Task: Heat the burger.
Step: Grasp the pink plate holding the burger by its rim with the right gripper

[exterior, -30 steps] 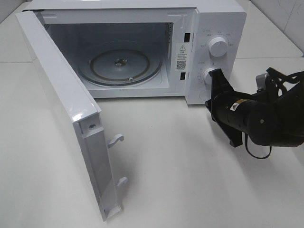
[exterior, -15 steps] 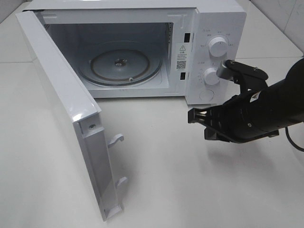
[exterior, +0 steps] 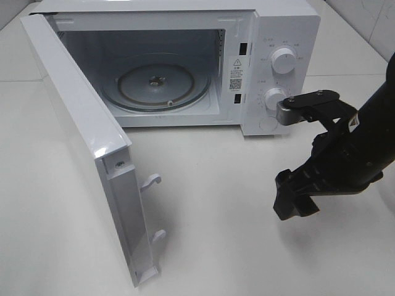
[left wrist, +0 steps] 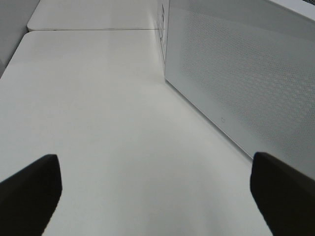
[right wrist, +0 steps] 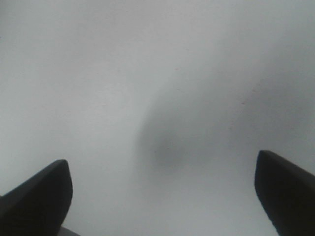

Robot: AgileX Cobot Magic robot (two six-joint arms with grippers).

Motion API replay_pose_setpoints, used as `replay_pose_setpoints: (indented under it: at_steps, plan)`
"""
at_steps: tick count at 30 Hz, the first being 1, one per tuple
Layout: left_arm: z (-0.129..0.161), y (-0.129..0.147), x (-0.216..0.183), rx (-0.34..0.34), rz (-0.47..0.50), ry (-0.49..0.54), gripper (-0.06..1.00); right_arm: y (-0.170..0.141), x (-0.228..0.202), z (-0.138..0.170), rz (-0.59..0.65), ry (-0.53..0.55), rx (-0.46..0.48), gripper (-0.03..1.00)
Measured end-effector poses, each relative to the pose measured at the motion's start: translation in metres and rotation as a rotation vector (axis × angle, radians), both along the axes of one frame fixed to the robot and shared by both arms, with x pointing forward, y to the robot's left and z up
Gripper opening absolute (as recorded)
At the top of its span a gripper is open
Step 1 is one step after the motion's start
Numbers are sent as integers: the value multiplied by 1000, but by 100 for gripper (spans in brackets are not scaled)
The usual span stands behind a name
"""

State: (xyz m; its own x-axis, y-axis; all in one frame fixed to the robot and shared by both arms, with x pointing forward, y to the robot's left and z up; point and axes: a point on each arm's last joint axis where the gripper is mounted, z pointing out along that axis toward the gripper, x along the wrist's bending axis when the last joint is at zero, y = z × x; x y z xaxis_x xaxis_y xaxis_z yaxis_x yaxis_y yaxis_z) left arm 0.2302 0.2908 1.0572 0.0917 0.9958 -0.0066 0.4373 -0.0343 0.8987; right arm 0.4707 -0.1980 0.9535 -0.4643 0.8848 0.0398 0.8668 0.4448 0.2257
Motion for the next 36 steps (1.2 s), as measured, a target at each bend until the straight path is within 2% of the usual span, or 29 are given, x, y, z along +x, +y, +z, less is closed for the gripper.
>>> replay_pose_setpoints:
  at_steps: [6, 11, 17, 31, 36]
  plan:
    - [0, 0, 0, 0, 0, 0, 96, -34, 13, 1, -94, 30, -89, 99]
    - [0, 0, 0, 0, 0, 0, 96, -74, 30, -10, -246, 151, -205, 99]
    - [0, 0, 0, 0, 0, 0, 96, -110, 52, -13, -347, 172, -264, 99]
    - [0, 0, 0, 0, 0, 0, 96, -156, 59, -37, -470, 215, -253, 94]
    - [0, 0, 0, 0, 0, 0, 96, -165, 61, -39, -504, 188, -223, 92]
